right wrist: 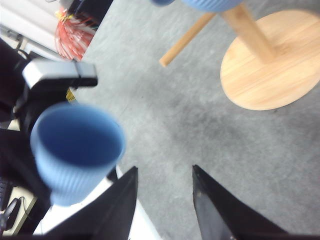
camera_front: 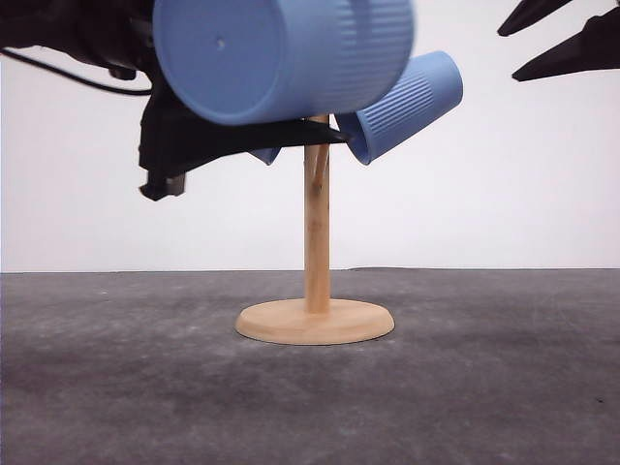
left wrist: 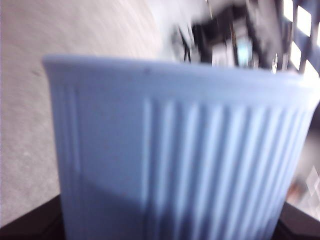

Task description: Place three cups

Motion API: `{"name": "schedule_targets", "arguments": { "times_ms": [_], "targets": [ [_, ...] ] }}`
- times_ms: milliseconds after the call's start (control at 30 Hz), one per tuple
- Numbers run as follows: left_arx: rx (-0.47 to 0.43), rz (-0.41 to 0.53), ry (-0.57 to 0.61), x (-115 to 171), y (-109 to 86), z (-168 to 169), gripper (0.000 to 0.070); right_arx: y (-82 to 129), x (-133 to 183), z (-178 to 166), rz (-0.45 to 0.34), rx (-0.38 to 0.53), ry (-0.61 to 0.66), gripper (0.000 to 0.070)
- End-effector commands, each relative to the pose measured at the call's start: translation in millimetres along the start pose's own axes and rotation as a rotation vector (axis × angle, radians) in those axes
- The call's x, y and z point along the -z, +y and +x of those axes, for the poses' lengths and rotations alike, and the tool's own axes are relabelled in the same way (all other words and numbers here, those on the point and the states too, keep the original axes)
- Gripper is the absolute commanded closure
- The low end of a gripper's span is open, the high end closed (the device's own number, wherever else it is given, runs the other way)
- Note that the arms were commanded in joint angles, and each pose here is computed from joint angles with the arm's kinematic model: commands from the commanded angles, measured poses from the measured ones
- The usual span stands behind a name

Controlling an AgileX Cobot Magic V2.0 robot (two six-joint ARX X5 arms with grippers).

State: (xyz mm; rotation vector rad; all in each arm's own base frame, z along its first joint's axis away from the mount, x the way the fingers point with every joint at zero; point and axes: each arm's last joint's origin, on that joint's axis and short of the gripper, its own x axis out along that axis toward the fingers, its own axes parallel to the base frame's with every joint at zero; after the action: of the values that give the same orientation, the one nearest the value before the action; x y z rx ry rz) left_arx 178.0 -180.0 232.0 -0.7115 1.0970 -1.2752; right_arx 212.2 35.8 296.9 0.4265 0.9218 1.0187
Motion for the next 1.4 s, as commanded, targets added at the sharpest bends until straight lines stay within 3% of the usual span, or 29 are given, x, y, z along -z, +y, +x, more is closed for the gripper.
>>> {"name": "schedule_targets", "arguments": {
  "times_ms": [0, 133, 333, 533, 967, 1367],
  "targets": [
    [0.007, -0.179, -0.035, -7, -0.7, -1, 0.0282, 2, -4, 0, -0.038, -0.006, -0.005, 0.0482],
    [0.005, -0.312, -0.084, -15, 5.9, -7, 0.0282, 3, -4, 1, -0.051, -0.013, -0.002, 0.0482],
    [0.014, -0.422, -0.131, -26, 18.6, -7, 0.0282, 4, -5, 2, -0.057, -0.016, 0.0, 0.0482],
    [0.074, -0.469, -0.161, -42, 28.9, 4, 0.0282, 4, -5, 2, -0.056, -0.021, -0.001, 0.0482],
    [0.087, -0.589, -0.278, -65, 55.2, 21, 0.0281, 5, -5, 2, -0.055, -0.034, -0.002, 0.0482],
    [0.074, -0.595, -0.322, -69, 72.3, 21, 0.027, 5, -5, 2, -0.055, -0.037, -0.002, 0.0482]
  ]
}}
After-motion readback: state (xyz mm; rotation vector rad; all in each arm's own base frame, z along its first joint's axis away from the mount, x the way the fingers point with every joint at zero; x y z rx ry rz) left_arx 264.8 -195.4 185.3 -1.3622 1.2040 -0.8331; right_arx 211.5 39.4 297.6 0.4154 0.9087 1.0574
